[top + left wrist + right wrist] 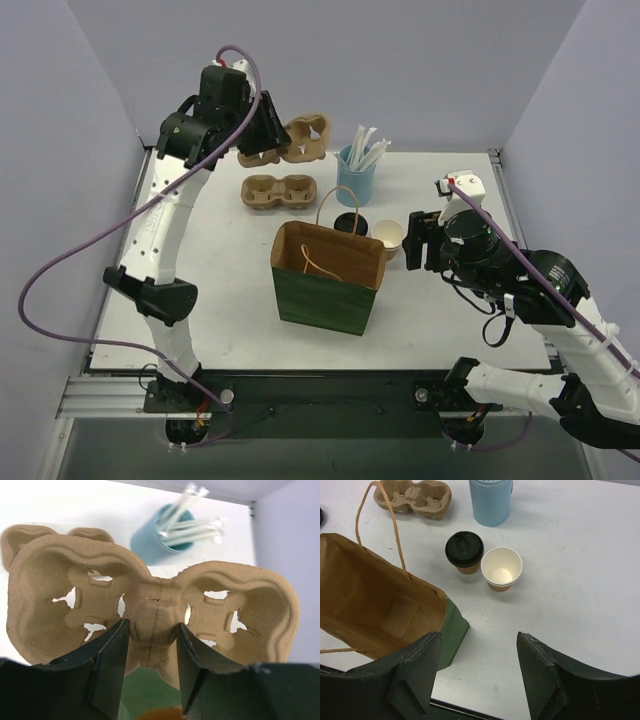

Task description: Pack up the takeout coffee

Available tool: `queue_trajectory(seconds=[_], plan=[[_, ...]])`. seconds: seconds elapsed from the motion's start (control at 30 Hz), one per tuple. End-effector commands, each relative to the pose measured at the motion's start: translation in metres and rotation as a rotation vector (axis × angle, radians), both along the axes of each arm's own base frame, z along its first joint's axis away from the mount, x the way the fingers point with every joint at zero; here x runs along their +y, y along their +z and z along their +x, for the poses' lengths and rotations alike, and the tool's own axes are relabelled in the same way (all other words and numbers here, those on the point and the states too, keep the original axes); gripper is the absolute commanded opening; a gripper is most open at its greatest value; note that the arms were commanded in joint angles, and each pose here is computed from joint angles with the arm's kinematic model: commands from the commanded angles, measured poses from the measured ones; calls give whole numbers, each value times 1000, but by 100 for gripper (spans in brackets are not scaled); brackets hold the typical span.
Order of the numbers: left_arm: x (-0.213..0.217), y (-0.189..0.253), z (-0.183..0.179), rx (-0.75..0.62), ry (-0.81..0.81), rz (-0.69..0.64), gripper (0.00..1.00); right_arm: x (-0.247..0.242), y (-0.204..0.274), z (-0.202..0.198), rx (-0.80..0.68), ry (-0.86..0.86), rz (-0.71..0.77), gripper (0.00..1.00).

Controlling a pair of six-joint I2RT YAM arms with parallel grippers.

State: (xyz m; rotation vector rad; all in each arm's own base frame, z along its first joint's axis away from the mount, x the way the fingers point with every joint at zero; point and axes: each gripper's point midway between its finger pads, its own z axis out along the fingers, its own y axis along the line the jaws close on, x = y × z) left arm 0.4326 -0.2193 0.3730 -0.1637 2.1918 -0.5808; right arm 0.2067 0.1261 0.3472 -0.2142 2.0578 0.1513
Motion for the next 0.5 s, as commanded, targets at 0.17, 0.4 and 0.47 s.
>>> queue_trajectory(seconds=[0.17,0.4,0.47], plan=[[-18,56,-105,35,-170,-221,48,14,18,2,3,99,123,63],[-26,56,-161,97,-250,-332,48,17,19,-2,17,109,174,63],[-33,49,-165,111,-271,-375,48,21,16,-5,31,136,189,63]])
